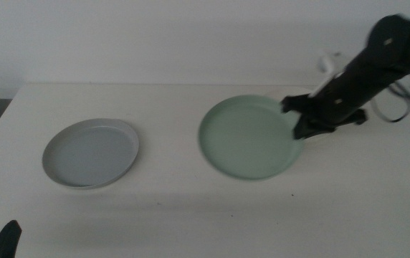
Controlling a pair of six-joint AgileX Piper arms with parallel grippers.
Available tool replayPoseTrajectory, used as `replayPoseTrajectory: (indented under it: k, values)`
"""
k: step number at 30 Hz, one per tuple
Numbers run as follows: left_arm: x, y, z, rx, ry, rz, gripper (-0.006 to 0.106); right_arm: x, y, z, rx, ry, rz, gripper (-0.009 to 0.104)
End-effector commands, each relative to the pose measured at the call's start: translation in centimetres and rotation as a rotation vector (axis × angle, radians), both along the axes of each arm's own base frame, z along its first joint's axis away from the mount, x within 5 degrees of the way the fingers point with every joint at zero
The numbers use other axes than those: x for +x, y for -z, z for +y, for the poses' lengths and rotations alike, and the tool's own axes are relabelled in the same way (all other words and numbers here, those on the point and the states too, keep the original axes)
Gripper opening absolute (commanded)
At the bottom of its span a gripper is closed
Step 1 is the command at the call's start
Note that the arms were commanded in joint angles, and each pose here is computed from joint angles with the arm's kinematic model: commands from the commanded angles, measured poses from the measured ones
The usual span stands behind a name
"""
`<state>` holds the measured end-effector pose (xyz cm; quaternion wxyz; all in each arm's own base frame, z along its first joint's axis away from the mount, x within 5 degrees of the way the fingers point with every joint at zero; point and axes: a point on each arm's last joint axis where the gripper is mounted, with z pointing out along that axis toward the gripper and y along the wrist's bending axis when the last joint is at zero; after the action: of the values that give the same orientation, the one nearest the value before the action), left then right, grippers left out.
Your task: Stack the three bowls on top of each other.
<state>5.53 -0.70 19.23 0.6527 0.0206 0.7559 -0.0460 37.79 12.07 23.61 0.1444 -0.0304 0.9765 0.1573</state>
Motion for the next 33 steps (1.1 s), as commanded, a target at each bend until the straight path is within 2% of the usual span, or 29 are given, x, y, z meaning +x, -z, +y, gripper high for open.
replayPoseTrajectory:
  k: [1,6,14,21,24,27,30,33]
  values:
    - [0.0,-0.1,0.0,0.001,-0.004,-0.016,0.094,0.2,0.7,1.9,0.009,-0.030,-0.017,-0.002]
    - [0.0,-0.1,0.0,0.001,-0.004,-0.016,0.094,0.3,3.1,4.1,0.007,-0.049,0.014,-0.002]
    - [0.0,-0.1,0.0,-0.001,-0.004,-0.015,0.094,0.7,5.9,4.5,0.004,-0.042,0.076,-0.002]
    - [0.0,-0.1,0.0,-0.001,-0.004,-0.015,0.094,0.8,6.4,4.5,-0.002,-0.045,0.082,0.000]
    - [0.0,-0.1,0.0,-0.001,-0.004,-0.015,0.094,0.8,6.4,4.5,-0.002,-0.045,0.082,0.007]
    - [0.0,-0.1,0.0,-0.001,-0.004,-0.015,0.094,0.8,6.4,4.5,-0.002,-0.045,0.082,0.019]
    - [0.0,-0.1,0.0,-0.001,-0.004,-0.015,0.094,0.8,5.5,4.4,0.005,-0.045,0.066,0.039]
    - [0.0,-0.1,0.0,-0.001,-0.004,-0.015,0.094,1.2,2.6,3.9,0.017,-0.042,-0.014,0.058]
